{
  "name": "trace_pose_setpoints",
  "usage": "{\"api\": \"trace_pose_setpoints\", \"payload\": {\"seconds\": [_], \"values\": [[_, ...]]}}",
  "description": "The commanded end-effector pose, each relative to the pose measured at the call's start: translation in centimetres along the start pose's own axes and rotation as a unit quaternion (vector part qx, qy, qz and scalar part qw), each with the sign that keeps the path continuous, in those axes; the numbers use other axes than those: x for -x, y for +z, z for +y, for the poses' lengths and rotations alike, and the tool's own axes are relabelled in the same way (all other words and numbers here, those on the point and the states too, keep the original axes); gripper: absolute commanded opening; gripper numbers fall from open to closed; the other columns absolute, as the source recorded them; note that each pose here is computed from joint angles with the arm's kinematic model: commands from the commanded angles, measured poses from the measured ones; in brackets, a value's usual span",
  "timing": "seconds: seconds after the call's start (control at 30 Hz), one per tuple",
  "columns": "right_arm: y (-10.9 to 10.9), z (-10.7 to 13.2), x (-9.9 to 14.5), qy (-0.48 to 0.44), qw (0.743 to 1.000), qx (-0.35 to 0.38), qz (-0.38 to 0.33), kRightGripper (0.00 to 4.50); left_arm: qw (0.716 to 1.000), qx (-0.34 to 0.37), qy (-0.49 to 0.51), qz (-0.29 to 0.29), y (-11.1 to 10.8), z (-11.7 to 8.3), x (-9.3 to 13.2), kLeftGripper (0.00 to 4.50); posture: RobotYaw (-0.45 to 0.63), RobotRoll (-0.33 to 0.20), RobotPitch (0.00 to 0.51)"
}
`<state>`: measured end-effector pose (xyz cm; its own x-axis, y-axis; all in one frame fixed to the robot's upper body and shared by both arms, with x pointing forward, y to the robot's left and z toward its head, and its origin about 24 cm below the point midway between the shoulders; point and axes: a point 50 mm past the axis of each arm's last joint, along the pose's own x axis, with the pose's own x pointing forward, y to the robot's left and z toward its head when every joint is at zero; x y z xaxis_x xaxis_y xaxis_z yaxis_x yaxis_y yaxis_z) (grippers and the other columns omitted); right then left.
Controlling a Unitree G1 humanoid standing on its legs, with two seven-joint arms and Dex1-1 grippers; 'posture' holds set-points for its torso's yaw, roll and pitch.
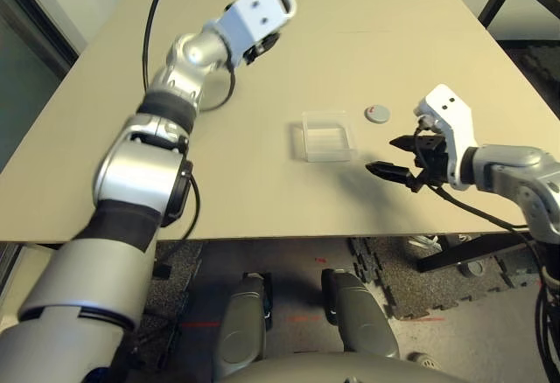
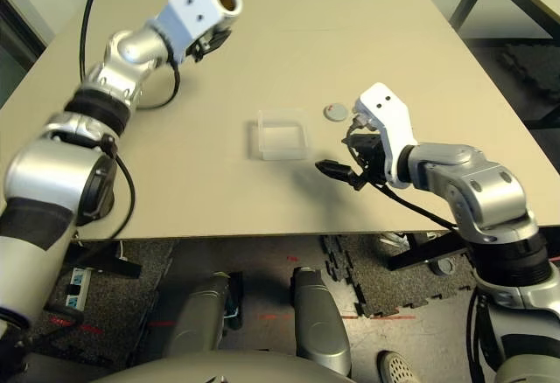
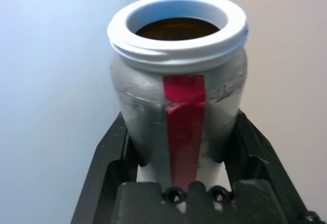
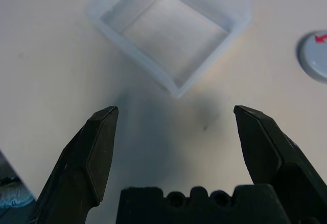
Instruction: Pour the medicine from the bottle into the box.
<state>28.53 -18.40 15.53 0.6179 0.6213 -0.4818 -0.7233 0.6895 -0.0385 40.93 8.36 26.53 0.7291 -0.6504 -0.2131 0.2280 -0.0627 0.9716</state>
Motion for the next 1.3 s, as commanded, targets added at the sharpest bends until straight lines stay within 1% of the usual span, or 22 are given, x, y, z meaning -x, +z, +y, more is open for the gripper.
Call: {"api": "trace_pose_setpoints", "payload": {"seconds": [0.03,0.1,0.17,0.27,0.37,0.57,0.63,0.73,0.83,0.87,0.9,0.93,0.97,1.0,1.03,1.07,1.13,1.2,1.23,1.27,1.3], "values": [[0.0,-0.1,-1.0,-0.002,1.000,0.001,-0.001,4.50,0.980,-0.173,-0.100,0.001,1.1,-2.4,-1.1,2.43,-0.16,0.000,0.129],[0.3,-0.3,-1.6,-0.004,1.000,0.000,-0.009,4.50,0.958,-0.249,-0.140,-0.009,1.8,-3.9,-1.8,2.43,-0.17,0.000,0.128],[0.5,-0.3,-2.0,-0.008,1.000,-0.002,-0.017,4.50,0.939,-0.300,-0.167,-0.033,2.6,-5.3,-2.4,2.43,-0.17,0.000,0.126],[0.8,-0.3,-2.3,-0.012,1.000,-0.005,-0.026,4.50,0.923,-0.331,-0.186,-0.064,3.6,-6.8,-3.0,2.43,-0.19,0.000,0.127],[1.0,-0.4,-2.5,-0.016,0.999,-0.007,-0.032,4.50,0.924,-0.329,-0.182,-0.070,4.1,-6.9,-3.4,2.43,-0.20,0.000,0.132],[0.8,-0.4,-2.2,-0.019,0.999,-0.009,-0.031,4.50,0.916,-0.354,-0.174,-0.071,4.6,-6.6,-3.6,2.43,-0.20,0.000,0.134],[0.7,-0.4,-2.2,-0.018,0.999,-0.011,-0.029,4.50,0.921,-0.341,-0.175,-0.068,4.5,-6.7,-3.6,2.43,-0.20,0.000,0.134],[0.7,-0.2,-2.1,-0.012,0.999,-0.015,-0.029,4.50,0.944,-0.274,-0.174,-0.063,4.0,-6.8,-3.4,2.43,-0.20,0.000,0.134],[0.8,0.0,-1.8,0.004,0.999,-0.020,-0.033,4.50,0.975,-0.153,-0.154,-0.050,3.4,-6.2,-3.1,2.43,-0.19,0.000,0.137],[0.8,0.1,-1.6,0.010,0.999,-0.021,-0.033,4.50,0.987,-0.080,-0.130,-0.041,2.9,-5.6,-3.0,2.43,-0.19,0.000,0.139],[0.7,0.2,-1.3,0.016,0.999,-0.022,-0.031,4.50,0.994,-0.021,-0.106,-0.035,2.4,-5.0,-2.8,2.43,-0.19,0.000,0.141],[0.6,0.2,-1.1,0.021,0.999,-0.022,-0.028,4.50,0.995,0.033,-0.088,-0.030,1.9,-4.6,-2.5,2.43,-0.19,0.000,0.141],[0.5,0.3,-0.8,0.025,0.999,-0.021,-0.024,4.50,0.990,0.132,-0.051,-0.024,1.1,-4.1,-2.2,2.43,-0.19,0.000,0.142],[0.4,0.3,-0.7,0.028,0.999,-0.020,-0.021,4.50,0.977,0.212,-0.025,-0.023,0.3,-3.9,-1.9,2.43,-0.18,0.000,0.142],[0.3,0.3,-0.6,0.029,0.999,-0.019,-0.019,4.50,0.964,0.265,-0.011,-0.025,-0.1,-3.8,-1.7,2.43,-0.18,0.000,0.144],[0.2,0.3,-0.5,0.032,0.999,-0.018,-0.017,4.50,0.921,0.388,0.038,-0.023,-1.4,-3.8,-1.3,2.43,-0.18,0.000,0.146],[0.2,0.3,-0.3,0.035,0.999,-0.016,-0.016,4.50,0.844,0.529,0.090,-0.022,-2.9,-4.3,-0.8,2.43,-0.18,0.000,0.148],[0.2,0.3,-0.3,0.037,0.999,-0.015,-0.014,4.50,0.770,0.621,0.146,-0.008,-4.5,-5.5,0.0,2.43,-0.18,0.000,0.151],[0.1,0.3,-0.2,0.039,0.999,-0.014,-0.013,4.50,0.727,0.664,0.174,0.002,-5.4,-6.6,0.4,2.43,-0.18,0.000,0.152],[0.1,0.3,-0.2,0.040,0.999,-0.013,-0.012,4.50,0.690,0.698,0.194,0.010,-6.0,-7.6,0.7,2.43,-0.17,0.000,0.153],[0.1,0.3,-0.2,0.041,0.999,-0.013,-0.011,4.50,0.667,0.716,0.204,0.015,-6.3,-8.2,0.8,2.43,-0.17,0.000,0.153]]}}
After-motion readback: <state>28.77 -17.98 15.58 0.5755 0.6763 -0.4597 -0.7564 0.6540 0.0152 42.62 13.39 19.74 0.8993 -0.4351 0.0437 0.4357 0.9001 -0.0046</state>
